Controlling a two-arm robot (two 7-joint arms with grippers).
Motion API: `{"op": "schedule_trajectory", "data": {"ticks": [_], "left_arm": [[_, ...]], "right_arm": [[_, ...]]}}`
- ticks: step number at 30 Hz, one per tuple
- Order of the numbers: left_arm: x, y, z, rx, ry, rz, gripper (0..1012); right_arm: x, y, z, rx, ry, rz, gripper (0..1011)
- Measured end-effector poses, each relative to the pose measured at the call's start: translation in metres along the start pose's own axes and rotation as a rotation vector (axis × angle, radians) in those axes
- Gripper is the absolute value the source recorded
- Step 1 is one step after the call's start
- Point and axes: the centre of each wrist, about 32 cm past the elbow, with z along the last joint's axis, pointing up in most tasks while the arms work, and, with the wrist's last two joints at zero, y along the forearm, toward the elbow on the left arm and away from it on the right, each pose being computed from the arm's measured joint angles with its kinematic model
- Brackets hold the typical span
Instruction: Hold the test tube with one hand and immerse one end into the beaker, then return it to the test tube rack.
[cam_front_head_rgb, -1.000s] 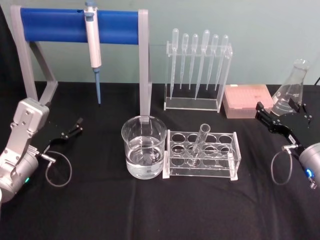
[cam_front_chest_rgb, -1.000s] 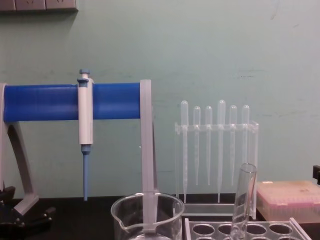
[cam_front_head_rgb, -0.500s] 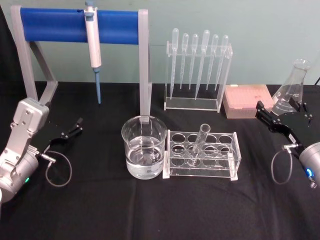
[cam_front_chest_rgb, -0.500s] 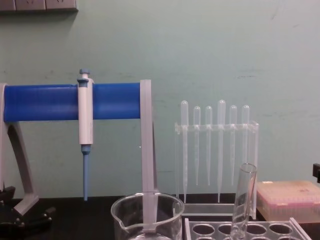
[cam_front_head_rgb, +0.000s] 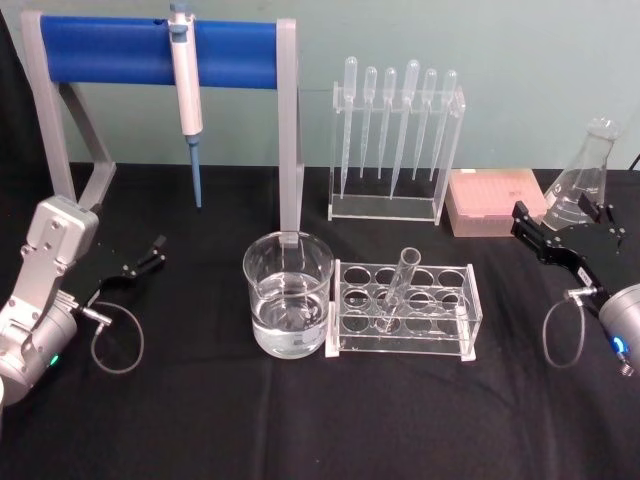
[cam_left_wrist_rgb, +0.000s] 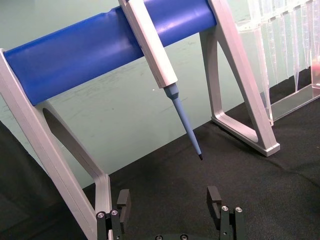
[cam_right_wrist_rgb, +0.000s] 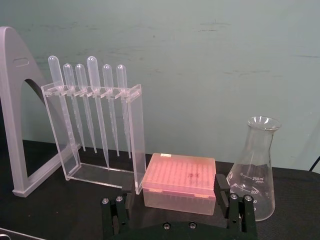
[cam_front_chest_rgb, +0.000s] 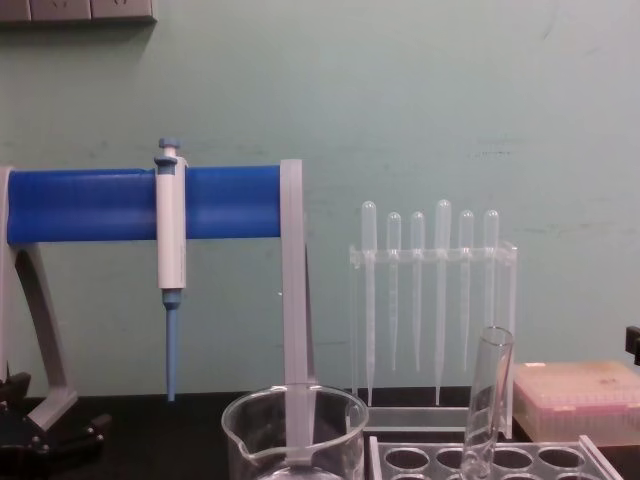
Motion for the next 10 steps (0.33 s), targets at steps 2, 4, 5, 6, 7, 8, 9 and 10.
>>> {"op": "schedule_trajectory", "data": {"ticks": [2, 4, 5, 6, 7, 8, 9, 10], "left_arm": [[0.0, 0.0, 0.0, 0.0, 0.0, 0.0, 1000], [0.0, 0.0, 0.0, 0.0, 0.0, 0.0, 1000], [0.0, 0.0, 0.0, 0.0, 0.0, 0.0, 1000], [0.0, 0.0, 0.0, 0.0, 0.0, 0.0, 1000], [0.0, 0.0, 0.0, 0.0, 0.0, 0.0, 1000], [0.0, 0.0, 0.0, 0.0, 0.0, 0.0, 1000], [0.0, 0.0, 0.0, 0.0, 0.0, 0.0, 1000], [0.0, 0.0, 0.0, 0.0, 0.0, 0.0, 1000]], "right_arm": [[0.0, 0.0, 0.0, 0.0, 0.0, 0.0, 1000], [0.0, 0.0, 0.0, 0.0, 0.0, 0.0, 1000], [0.0, 0.0, 0.0, 0.0, 0.0, 0.0, 1000], [0.0, 0.0, 0.0, 0.0, 0.0, 0.0, 1000], [0.0, 0.0, 0.0, 0.0, 0.0, -0.001, 1000], [0.0, 0.0, 0.0, 0.0, 0.0, -0.001, 1000], [0.0, 0.0, 0.0, 0.001, 0.0, -0.001, 1000], [0.0, 0.0, 0.0, 0.0, 0.0, -0.001, 1000]]}}
